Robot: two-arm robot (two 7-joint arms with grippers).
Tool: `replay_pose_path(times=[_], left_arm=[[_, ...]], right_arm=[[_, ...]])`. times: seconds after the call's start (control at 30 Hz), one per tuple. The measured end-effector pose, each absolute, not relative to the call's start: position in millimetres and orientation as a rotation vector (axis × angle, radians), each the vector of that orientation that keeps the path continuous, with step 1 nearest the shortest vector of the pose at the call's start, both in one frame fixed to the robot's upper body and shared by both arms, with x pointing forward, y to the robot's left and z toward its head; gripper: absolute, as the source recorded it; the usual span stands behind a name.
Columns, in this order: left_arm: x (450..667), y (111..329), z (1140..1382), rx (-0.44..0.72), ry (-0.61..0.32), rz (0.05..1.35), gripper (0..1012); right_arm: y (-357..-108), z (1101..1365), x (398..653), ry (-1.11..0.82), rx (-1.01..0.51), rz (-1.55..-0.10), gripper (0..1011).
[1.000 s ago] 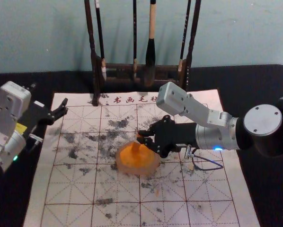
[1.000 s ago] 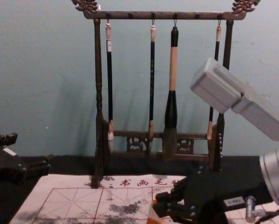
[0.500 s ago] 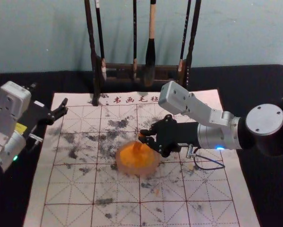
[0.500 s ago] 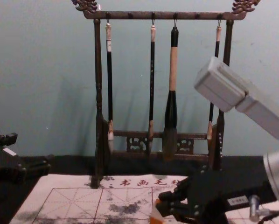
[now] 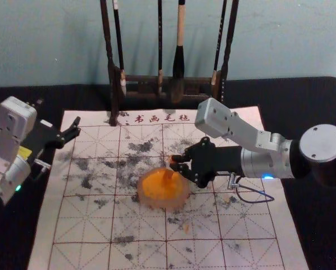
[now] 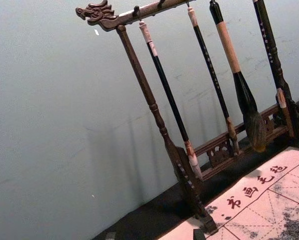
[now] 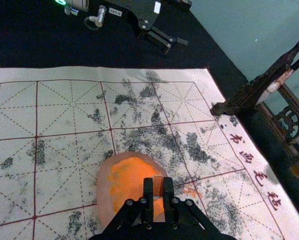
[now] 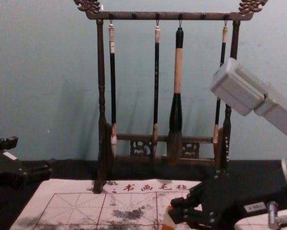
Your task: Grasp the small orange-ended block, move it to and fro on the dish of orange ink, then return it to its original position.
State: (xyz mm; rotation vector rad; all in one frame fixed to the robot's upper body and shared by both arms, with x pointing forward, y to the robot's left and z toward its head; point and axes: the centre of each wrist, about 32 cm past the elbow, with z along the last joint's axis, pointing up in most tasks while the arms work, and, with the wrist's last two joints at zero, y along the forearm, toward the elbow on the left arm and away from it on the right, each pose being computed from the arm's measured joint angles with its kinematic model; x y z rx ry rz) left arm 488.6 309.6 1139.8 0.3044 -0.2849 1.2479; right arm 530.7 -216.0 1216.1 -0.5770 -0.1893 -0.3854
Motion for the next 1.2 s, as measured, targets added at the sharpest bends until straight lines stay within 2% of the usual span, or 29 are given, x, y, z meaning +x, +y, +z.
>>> replay_pose_path(times=[0.67,1.2], left_arm=[[488.6,309.7,1139.8,0.305,-0.285,1.248,1001],[488.6,309.6,1139.8,0.304,-0.285,1.248,1001]], right_arm=[[-222.3,1217.1,523.3,-0.196,-0.574,-0.354,109],[-216.9,1214.7,518.1,-0.199,-0.573,-0.315,109]])
